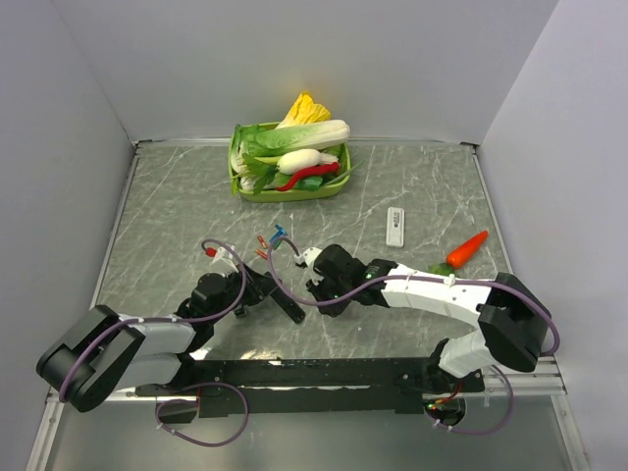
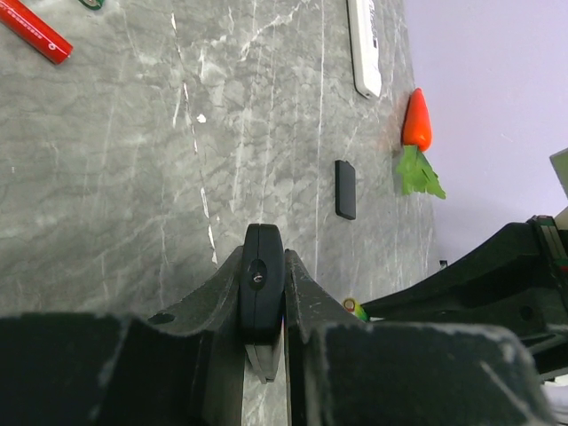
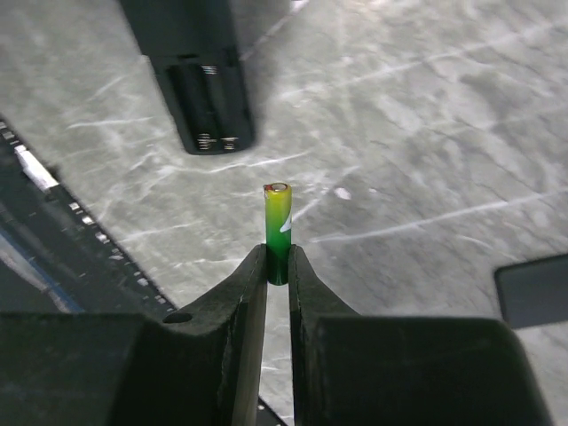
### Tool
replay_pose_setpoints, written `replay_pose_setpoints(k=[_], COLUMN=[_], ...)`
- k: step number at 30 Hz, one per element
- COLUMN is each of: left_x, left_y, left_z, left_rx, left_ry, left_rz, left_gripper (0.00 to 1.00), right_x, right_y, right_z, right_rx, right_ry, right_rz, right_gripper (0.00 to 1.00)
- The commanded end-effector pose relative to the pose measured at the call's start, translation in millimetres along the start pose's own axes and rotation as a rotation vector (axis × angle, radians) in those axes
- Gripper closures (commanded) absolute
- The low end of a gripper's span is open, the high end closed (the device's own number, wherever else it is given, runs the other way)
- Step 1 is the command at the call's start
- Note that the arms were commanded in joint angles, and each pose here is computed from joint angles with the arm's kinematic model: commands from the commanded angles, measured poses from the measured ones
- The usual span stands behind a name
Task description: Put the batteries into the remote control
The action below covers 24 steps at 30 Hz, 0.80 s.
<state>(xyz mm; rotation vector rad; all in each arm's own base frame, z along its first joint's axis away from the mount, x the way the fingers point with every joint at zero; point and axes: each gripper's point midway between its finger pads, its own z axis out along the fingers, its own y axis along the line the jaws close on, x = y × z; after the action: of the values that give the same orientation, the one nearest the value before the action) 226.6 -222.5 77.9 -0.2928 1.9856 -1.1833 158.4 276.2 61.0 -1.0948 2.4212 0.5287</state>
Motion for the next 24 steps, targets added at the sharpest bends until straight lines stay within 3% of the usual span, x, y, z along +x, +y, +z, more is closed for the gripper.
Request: replay_pose_setpoints(k=[1, 11, 24], left_x=[-4, -3, 1], left_y=[-10, 3, 13], left_z=[1, 3, 5], left_rx=[0.049, -0.016, -0.051], left_ry=[-0.008, -0.010, 0.009], left_rz=[0.023, -0.015, -0.087], left_gripper=[0.99, 0.99, 0.99], right_x=[-35, -48, -32], right_y=[22, 44, 37], right_z=[-3, 18, 44], right_rx=[-0.106, -0.202, -0.158], right_ry=[-0.077, -0.048, 0.050], right_rz=[-0.030, 0.012, 0.063], right_gripper=[1.00, 1.00, 1.00])
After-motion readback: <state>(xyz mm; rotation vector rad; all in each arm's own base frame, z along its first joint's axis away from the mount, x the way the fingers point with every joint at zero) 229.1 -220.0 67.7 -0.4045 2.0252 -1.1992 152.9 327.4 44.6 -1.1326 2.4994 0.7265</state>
